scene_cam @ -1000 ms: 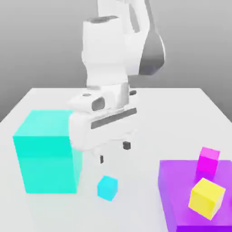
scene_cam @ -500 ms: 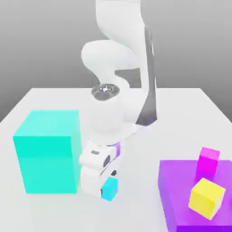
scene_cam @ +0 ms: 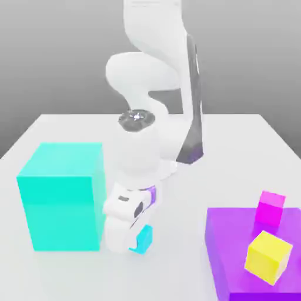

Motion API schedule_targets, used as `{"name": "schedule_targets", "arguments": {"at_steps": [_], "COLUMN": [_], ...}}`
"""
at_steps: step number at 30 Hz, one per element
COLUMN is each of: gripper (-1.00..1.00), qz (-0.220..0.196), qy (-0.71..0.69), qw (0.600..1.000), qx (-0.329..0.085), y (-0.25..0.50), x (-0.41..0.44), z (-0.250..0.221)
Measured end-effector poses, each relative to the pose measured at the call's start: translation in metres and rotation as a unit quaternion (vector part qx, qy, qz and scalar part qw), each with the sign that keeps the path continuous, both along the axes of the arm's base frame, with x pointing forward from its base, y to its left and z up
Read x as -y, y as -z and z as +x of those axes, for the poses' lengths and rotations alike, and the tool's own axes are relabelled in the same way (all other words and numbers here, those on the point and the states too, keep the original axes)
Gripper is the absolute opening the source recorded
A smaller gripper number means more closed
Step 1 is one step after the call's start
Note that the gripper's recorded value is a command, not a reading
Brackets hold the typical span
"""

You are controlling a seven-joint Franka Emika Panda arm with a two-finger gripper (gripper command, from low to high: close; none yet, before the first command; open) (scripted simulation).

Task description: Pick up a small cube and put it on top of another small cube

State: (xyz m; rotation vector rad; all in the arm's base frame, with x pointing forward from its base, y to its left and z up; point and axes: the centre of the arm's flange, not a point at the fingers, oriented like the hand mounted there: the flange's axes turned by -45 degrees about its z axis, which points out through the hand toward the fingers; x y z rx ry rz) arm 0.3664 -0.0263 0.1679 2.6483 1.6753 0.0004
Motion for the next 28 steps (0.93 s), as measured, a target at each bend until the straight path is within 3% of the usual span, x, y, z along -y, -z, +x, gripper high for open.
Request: {"name": "schedule_targets", "arguments": {"at_steps": [4, 13, 20, 24, 25, 28], "gripper": [-1.0, -1.0, -1.0, -1.0, 1.0, 1.0], "qz": [0.003, 0.005, 0.005, 0.004, 0.004, 0.004], "qy": [-0.002, -0.031, -0.048, -0.043, -0.043, -0.043], "qw": [1.0, 0.999, 0.999, 0.999, 0.999, 0.999], "qx": [-0.003, -0.004, -0.004, -0.004, -0.004, -0.004], "y": [-0.022, -0.09, -0.16, -0.126, -0.116, -0.116], "x": [-0.007, -0.115, -0.221, -0.234, -0.234, -0.234], "z": [0.002, 0.089, 0.124, 0.13, 0.13, 0.13]}}
